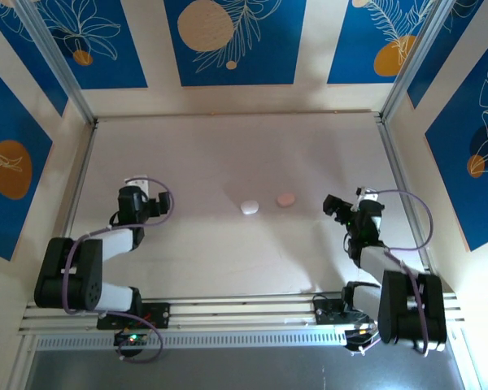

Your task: Insert the wireless bluetooth earbuds into the charging case

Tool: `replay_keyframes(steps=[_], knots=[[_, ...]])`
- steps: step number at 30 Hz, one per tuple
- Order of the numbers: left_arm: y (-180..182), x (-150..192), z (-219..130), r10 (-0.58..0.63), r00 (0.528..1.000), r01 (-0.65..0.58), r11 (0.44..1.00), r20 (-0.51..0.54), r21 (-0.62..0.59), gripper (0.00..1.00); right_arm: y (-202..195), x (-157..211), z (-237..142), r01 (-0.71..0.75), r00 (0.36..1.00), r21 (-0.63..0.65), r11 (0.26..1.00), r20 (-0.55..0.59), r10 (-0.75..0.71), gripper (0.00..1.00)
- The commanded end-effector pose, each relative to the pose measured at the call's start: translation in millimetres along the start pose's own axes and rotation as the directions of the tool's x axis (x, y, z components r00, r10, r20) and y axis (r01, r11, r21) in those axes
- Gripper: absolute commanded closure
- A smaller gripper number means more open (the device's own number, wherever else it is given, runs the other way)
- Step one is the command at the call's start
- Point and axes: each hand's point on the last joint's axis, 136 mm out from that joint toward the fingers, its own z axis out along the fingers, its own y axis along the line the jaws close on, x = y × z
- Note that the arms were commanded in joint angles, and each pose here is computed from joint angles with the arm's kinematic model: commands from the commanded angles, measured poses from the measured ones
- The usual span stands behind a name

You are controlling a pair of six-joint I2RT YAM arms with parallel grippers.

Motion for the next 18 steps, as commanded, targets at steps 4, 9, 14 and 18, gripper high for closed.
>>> replay_keyframes(steps=[4,9,14,18], knots=[[-0.1,-35.5,-6.0,0.057,0.964,-0.06,0.998,0.261,0.005,0.0,36.2,-52.5,22.9,0.196,0.961,-0.034,0.98,0.207,-0.185,0.01],[-13.8,-26.6,-5.1,0.078,0.944,-0.106,0.992,0.319,0.072,0.0,36.2,-48.0,20.0,0.203,0.953,-0.048,0.978,0.24,-0.186,0.01],[-21.8,-25.4,1.4,0.097,0.956,-0.132,0.985,0.277,0.112,0.0,43.1,-41.5,15.6,0.243,0.937,-0.087,0.966,0.28,-0.21,0.01],[-21.7,-26.3,16.1,0.105,0.974,-0.129,0.986,0.2,0.108,0.0,53.8,-33.3,35.5,0.292,0.935,-0.111,0.95,0.243,-0.259,0.01]])
